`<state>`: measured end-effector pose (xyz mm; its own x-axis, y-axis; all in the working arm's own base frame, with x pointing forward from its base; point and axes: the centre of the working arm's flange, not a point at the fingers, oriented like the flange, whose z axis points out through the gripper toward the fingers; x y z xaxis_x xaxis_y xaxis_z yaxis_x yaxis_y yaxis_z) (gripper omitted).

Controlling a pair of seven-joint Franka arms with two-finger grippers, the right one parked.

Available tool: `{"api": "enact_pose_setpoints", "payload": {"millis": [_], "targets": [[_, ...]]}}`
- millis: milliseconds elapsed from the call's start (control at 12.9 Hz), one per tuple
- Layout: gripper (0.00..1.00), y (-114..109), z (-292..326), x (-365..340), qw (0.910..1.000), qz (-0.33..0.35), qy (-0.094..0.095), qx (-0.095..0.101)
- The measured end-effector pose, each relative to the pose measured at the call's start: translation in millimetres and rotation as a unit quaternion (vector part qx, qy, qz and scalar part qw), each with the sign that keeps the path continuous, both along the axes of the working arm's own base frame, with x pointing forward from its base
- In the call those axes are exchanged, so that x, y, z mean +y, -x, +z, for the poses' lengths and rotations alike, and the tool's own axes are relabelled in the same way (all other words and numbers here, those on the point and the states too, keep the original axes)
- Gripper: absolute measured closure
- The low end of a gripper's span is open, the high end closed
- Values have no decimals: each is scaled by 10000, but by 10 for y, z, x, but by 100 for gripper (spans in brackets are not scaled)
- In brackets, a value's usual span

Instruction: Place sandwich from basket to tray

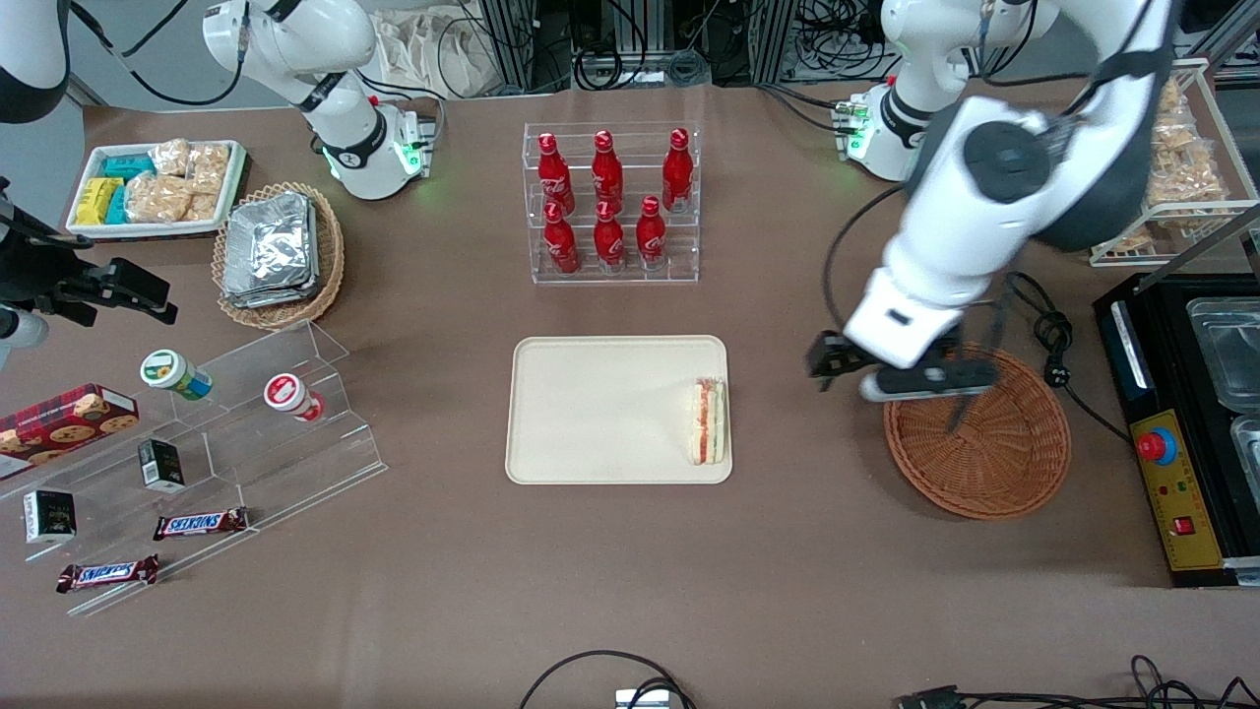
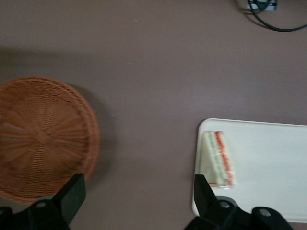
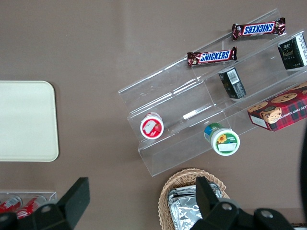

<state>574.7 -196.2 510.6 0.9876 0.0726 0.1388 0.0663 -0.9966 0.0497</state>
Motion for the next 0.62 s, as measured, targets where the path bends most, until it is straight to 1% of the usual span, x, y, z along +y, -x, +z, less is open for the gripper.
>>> {"api": "enact_pose_setpoints", "payload": {"millis": [78, 233, 311, 466, 621], "targets": [[0, 11, 117, 298, 9999, 7, -34, 112], [0, 111, 321, 756, 9992, -37, -88, 378], [0, 172, 421, 944, 9988, -96, -144, 460], [0, 311, 637, 1231, 9979, -228, -229, 564], [0, 465, 846, 1377, 9971, -225, -273, 670]]}}
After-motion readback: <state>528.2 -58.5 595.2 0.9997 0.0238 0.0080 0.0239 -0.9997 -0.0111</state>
